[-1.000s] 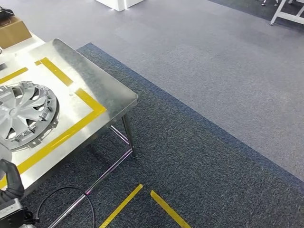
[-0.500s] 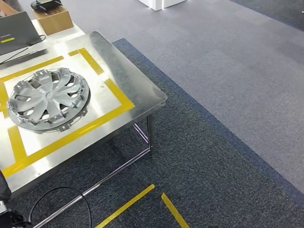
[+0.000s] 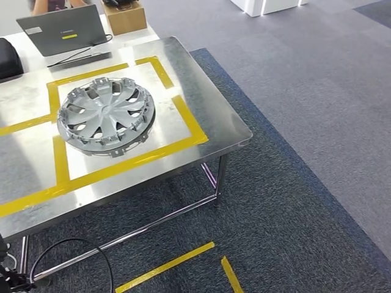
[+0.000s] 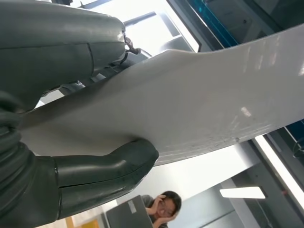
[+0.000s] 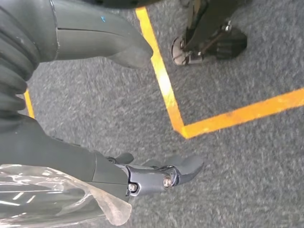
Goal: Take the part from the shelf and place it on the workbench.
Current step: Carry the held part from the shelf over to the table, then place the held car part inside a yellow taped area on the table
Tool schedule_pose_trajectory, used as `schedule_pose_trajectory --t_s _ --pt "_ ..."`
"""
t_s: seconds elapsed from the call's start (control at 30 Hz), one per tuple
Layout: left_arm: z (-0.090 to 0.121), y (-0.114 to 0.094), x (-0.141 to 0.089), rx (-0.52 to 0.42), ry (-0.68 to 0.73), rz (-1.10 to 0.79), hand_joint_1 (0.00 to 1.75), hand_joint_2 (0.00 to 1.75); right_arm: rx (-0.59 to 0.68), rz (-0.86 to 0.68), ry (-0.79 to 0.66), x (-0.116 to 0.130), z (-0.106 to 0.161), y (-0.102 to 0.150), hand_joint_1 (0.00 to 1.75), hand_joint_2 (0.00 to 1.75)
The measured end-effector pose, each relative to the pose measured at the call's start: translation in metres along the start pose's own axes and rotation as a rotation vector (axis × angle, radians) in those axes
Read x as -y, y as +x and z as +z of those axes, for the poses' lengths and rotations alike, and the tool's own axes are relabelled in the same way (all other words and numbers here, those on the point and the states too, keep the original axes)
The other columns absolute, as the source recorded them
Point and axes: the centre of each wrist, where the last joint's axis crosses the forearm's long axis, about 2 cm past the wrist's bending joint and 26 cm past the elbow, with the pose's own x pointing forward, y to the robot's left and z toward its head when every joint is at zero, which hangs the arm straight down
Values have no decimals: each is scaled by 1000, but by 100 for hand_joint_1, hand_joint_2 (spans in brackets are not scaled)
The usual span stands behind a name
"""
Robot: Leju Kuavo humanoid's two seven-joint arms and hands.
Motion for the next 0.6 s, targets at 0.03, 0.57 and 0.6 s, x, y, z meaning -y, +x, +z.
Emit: schedule_pose_trajectory --t_s 0.03,0.57,0.6 --pt "0 1 -1 3 0 -1 175 175 2 -2 0 0 0 0 0 175" --pt "-4 6 -2 21 12 11 175 175 9 -11 13 -2 0 2 0 175" --pt "-5 7 -2 21 15 14 175 175 10 -12 14 -2 0 2 0 175"
